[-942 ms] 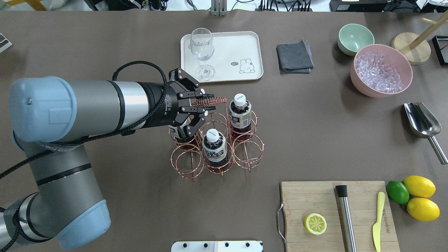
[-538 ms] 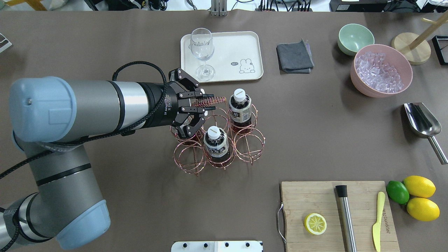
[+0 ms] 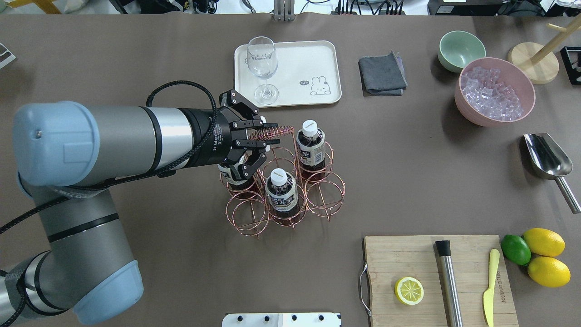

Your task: Take tea from basket to plate

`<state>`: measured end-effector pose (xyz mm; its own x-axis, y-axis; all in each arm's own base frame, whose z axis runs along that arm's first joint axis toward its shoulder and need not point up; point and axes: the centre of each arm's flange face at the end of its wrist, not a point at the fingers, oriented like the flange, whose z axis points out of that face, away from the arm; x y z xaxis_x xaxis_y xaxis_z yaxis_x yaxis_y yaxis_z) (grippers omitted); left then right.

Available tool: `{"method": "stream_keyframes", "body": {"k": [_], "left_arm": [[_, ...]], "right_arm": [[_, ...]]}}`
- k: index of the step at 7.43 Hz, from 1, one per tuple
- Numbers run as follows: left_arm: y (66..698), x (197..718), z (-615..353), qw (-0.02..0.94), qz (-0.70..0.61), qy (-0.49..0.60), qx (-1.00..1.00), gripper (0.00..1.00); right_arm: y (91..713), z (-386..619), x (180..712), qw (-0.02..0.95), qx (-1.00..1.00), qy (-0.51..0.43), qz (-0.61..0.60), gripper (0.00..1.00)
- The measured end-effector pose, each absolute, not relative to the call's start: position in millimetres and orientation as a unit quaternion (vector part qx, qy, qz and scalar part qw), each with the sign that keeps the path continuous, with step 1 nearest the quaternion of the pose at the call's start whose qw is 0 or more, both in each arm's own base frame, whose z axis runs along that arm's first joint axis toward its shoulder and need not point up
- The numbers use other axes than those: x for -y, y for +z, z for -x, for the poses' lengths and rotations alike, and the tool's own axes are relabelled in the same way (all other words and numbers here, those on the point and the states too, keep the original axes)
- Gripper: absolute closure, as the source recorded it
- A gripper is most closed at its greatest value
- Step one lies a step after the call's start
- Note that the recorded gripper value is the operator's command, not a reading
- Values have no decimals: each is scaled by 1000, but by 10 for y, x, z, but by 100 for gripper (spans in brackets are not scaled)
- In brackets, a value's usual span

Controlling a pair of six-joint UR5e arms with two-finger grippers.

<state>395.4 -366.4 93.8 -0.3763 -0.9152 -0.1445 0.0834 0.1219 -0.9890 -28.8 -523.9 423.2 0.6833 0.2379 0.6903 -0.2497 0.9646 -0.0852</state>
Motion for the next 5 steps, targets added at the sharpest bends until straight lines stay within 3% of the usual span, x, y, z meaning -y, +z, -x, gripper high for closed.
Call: {"method": "stream_keyframes", "body": {"k": [5], "left_arm": [[945,3657,-3960,441,344,-566,-605,100]], "right_arm": [[2904,1539,5279,881,437,177,33,1]]}}
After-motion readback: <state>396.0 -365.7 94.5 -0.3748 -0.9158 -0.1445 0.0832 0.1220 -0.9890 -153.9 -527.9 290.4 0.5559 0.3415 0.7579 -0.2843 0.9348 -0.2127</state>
